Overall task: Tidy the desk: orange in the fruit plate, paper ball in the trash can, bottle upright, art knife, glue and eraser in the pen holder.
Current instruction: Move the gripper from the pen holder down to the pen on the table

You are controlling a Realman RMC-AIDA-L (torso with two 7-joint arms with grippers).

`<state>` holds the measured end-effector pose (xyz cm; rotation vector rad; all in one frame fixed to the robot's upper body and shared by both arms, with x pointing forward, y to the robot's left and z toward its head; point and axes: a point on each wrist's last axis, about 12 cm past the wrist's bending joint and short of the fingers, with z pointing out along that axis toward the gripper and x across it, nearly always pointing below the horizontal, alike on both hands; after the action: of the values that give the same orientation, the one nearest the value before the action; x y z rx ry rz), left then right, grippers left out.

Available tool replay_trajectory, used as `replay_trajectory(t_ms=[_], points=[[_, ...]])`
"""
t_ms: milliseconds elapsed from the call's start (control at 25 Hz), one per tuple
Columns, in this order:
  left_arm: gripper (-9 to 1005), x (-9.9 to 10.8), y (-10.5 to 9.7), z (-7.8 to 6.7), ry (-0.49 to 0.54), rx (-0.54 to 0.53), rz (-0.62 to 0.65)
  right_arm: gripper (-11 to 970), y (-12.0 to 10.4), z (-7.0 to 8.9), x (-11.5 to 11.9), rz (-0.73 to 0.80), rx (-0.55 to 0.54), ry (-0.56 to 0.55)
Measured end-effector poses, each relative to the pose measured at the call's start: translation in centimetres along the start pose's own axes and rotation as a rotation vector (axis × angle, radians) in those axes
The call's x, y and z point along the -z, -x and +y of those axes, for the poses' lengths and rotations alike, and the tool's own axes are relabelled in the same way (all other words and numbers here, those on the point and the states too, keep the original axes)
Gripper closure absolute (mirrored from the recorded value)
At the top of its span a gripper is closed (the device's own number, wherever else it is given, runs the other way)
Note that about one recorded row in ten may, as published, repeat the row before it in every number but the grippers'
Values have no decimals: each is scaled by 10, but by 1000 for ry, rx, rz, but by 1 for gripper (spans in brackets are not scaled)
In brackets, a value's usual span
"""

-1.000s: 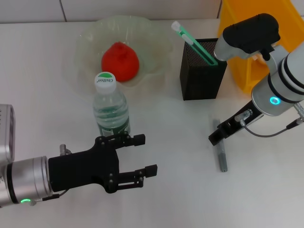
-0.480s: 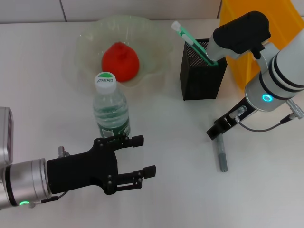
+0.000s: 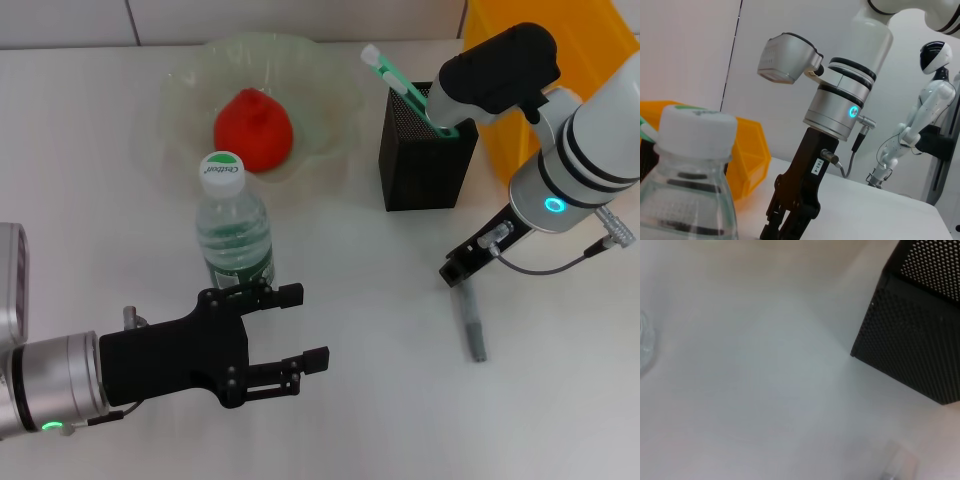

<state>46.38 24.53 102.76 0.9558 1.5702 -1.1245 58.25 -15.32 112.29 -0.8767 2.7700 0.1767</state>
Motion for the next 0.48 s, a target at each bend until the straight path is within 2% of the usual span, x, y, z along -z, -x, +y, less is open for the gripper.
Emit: replay_trajectory(t_ms=[480], points=[[215,2,0,-1,-5,-4,4,579,1,2,-2,2,11,-3]])
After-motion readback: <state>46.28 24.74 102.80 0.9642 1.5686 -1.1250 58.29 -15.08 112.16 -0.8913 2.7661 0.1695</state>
